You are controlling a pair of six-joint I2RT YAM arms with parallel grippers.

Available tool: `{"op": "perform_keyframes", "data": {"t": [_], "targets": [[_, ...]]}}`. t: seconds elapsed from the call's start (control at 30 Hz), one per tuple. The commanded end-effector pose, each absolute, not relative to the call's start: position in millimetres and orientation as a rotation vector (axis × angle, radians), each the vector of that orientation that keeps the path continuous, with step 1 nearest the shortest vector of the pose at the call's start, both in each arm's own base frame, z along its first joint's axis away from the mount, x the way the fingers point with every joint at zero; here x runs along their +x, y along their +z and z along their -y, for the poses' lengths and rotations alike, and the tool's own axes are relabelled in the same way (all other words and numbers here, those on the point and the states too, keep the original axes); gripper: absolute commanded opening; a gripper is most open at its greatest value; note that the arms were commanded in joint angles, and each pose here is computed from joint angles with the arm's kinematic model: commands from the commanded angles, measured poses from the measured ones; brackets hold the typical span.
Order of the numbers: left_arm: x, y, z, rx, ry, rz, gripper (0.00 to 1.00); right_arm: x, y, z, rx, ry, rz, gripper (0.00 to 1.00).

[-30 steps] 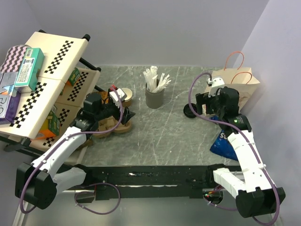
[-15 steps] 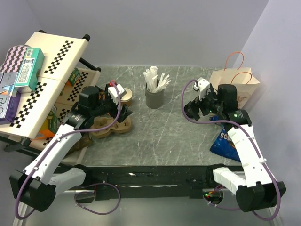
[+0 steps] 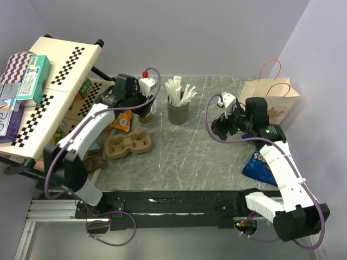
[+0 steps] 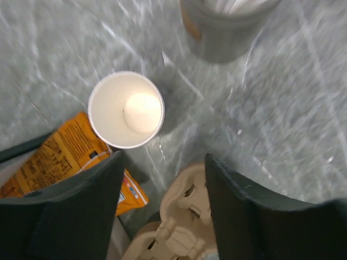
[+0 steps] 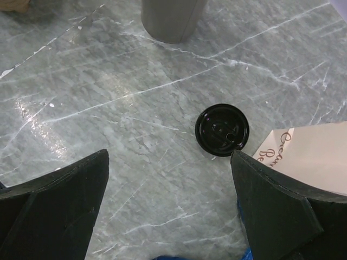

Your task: Pack the takeout coffee

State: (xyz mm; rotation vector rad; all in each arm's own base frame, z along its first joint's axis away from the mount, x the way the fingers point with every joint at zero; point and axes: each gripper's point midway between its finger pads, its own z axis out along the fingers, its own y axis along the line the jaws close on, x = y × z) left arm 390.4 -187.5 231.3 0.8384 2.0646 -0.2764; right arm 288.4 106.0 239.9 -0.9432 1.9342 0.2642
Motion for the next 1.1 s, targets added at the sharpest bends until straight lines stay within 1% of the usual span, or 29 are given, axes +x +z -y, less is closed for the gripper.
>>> {"op": "perform_keyframes", "data": {"t": [0.0, 0.03, 0.07, 0.23, 0.5, 0.57, 0.87, 1.07], "targets": [[405, 223, 185, 0.854, -0.222, -2.130, 0.63, 284, 243, -113, -0.952, 0.296, -1.905, 0.98], [406, 220, 187, 0.863, -0.234, -2.149, 0.58, 282, 241, -113, -0.953, 0.298, -1.911, 0.98], [413, 215, 191, 0.867, -0.243, -2.162, 0.56, 281, 240, -112, -0.953, 0.297, -1.913, 0.98], [424, 194, 203, 0.880, -0.320, -2.223, 0.48, 275, 233, -109, -0.955, 0.285, -1.927, 0.98], [432, 169, 206, 0.877, -0.346, -2.312, 0.46, 270, 229, -108, -0.948, 0.293, -1.929, 0.99], [435, 161, 204, 0.879, -0.327, -2.332, 0.41, 269, 229, -110, -0.944, 0.302, -1.928, 0.99], [444, 151, 202, 0.909, -0.291, -2.313, 0.39, 268, 224, -109, -0.942, 0.305, -1.936, 0.99], [447, 143, 201, 0.928, -0.267, -2.306, 0.36, 270, 225, -109, -0.931, 0.298, -1.930, 0.99]]}}
